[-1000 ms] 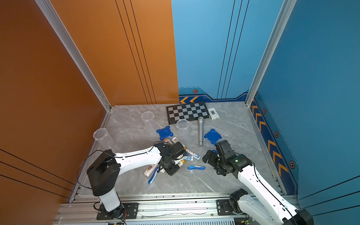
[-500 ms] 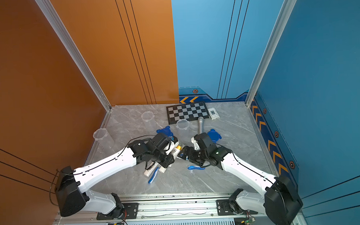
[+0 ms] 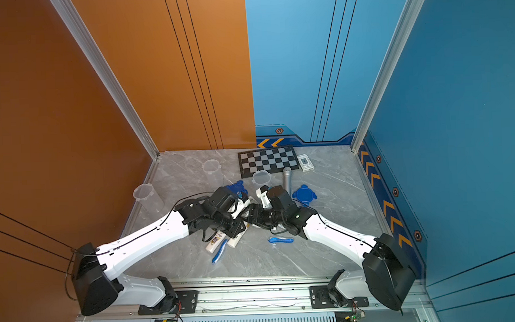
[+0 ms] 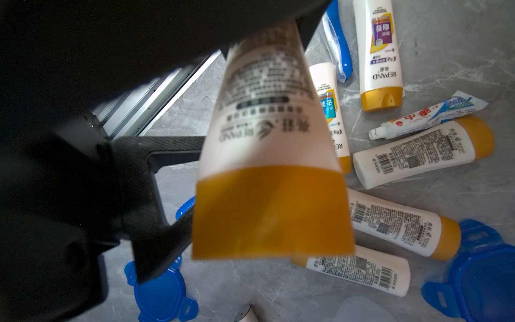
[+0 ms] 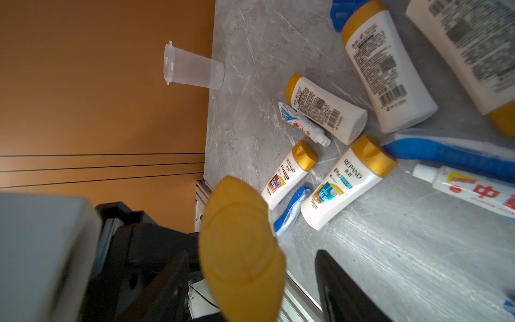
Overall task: Pack away toiletry kits
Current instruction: Pick up the toiletry item from the center of the board.
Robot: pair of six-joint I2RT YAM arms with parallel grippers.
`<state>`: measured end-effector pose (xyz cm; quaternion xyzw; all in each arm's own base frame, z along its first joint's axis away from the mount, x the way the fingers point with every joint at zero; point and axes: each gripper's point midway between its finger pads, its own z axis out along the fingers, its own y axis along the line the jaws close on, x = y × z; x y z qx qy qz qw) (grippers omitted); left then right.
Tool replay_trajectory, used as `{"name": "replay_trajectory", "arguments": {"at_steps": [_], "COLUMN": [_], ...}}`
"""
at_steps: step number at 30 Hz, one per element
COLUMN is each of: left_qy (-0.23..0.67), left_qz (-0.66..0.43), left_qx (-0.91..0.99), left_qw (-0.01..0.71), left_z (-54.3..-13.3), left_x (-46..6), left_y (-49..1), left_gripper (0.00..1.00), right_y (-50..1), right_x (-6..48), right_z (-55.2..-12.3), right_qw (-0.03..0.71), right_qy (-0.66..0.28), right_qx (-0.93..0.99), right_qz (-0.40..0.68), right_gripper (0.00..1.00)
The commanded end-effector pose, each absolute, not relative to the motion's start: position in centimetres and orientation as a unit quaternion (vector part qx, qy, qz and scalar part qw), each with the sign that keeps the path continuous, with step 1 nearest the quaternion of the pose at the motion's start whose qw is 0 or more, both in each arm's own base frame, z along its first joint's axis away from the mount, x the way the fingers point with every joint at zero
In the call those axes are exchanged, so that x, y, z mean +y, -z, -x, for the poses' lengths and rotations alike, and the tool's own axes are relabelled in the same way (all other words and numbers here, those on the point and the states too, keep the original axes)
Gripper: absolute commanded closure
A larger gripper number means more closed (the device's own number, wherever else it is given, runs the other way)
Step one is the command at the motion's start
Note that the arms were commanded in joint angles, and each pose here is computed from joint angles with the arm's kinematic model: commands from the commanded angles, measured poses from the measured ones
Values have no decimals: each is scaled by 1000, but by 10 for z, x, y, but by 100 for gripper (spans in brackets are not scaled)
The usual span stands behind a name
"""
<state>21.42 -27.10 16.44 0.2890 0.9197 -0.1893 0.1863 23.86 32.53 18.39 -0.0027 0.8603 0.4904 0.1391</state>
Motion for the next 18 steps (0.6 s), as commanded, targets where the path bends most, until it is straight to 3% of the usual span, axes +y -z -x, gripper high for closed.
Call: {"name": "replay_trajectory", "arguments": {"at_steps": [1,9,13,14,18], "left_qy": [227,232,233,231,229], "left_qz": [-310,-299,-282,-277,-237], "left_qx": [904,907,912,914,924], "left_qw": [190,187,187,187,196], "left_z": [-208,-214,-222,-224,-240], "left_x": [-281,-281,-276,-274,-261], "left_y": [-176,-177,-177,-176,-180], "left_gripper": [88,87,84,79,36], "right_y": [-213,-220,-225,-226,-235], "right_x": [341,349,344,344,318], "right_z": [-254,-259,-265,-266,-293], "right_qw": [167,172,184,187,231], "right_qy": [-535,-546,-543,-538,-467], "right_qx": [828,820,818,821,851], "right_qz": [9,28,36,41,65], "right_gripper": [33,72,83,84,85]}}
